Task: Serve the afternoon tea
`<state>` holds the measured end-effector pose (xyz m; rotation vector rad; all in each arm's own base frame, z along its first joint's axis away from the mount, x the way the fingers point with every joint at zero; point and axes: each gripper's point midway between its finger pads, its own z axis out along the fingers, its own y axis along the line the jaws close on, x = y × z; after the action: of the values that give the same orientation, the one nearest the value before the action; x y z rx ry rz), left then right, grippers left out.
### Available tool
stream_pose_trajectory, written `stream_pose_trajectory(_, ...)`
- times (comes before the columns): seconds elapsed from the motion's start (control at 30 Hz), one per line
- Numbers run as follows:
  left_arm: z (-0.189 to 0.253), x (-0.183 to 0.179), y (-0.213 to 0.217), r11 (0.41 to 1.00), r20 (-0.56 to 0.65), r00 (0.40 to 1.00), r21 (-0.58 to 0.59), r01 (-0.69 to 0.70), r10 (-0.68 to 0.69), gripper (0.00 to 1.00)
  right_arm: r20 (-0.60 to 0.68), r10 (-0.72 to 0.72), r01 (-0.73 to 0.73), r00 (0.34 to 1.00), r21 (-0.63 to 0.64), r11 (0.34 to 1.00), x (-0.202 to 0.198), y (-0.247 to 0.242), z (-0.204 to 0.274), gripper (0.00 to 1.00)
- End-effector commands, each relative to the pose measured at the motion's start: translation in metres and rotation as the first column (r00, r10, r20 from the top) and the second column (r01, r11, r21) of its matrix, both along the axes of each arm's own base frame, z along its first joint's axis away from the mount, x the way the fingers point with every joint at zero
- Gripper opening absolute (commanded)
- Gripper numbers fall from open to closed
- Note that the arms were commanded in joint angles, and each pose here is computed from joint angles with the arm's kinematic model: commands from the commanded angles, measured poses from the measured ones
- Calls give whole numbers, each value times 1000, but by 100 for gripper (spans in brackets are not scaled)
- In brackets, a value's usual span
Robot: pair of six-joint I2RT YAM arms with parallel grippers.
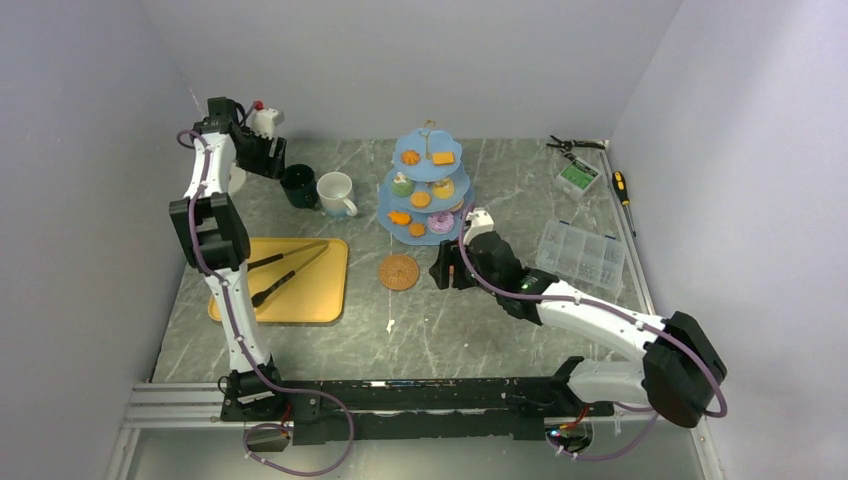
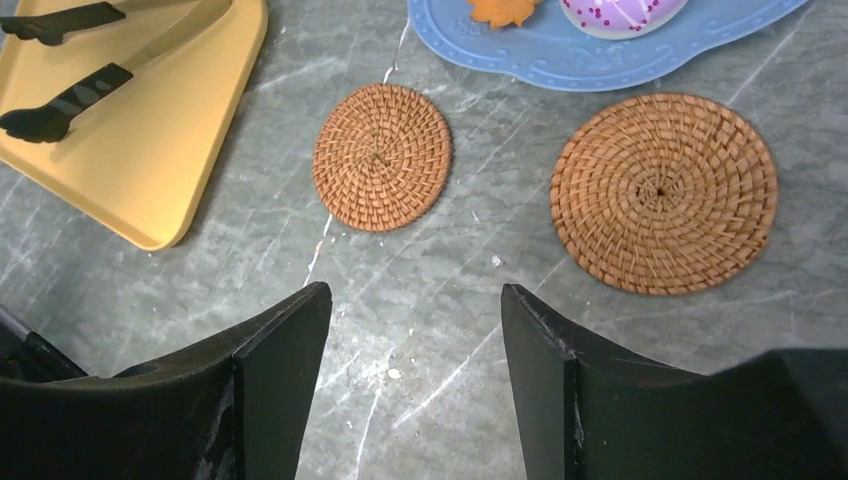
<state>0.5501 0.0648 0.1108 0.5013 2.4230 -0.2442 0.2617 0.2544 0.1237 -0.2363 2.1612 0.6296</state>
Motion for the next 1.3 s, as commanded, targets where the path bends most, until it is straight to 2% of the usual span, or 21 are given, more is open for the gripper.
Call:
stream_pose_trajectory(0.0,-3,11,-17,1000,2,1000,-4,18,-18,73,28,-41,42,999,-16,999,-5,-9,11,68)
stream_pose_trajectory(0.23,-27,15,-35,999,-26,999,-14,36,-37,65,28,-62,62,998,-13,998,-8,-14,13,66)
stream_pose_trajectory(0.3,-35,15,-36,999,-38,999,-16,32,-33,60,28,-63,64,998,-17,998,-9,-15,13,65)
stream_pose_trajectory(0.37,-41,14,-36,1000,-49,998,-16,24,-24,49,31,-65,65,997,-22,998,-9,-16,13,64)
stream_pose_trajectory(0.47,-44,11,-35,1000,-55,998,-15,8,-9,25,38,-67,68,997,-27,997,-7,-17,15,64)
stream_pose_trajectory(0.6,-39,10,-32,1000,-33,999,1,-16,16,4,41,-68,69,997,-24,997,-6,-16,15,63)
stream_pose_trajectory(0.9,-1,-15,-19,993,-36,995,66,-94,96,3,70,-33,35,997,-32,999,2,1,24,65)
stream_pose_trajectory(1.1,35,-60,-25,988,-96,984,44,-149,153,3,125,40,-34,991,-55,998,18,34,41,69)
stream_pose_trajectory(1.27,60,-103,-34,981,-106,976,20,-190,191,3,201,142,-129,969,-77,989,34,80,70,78)
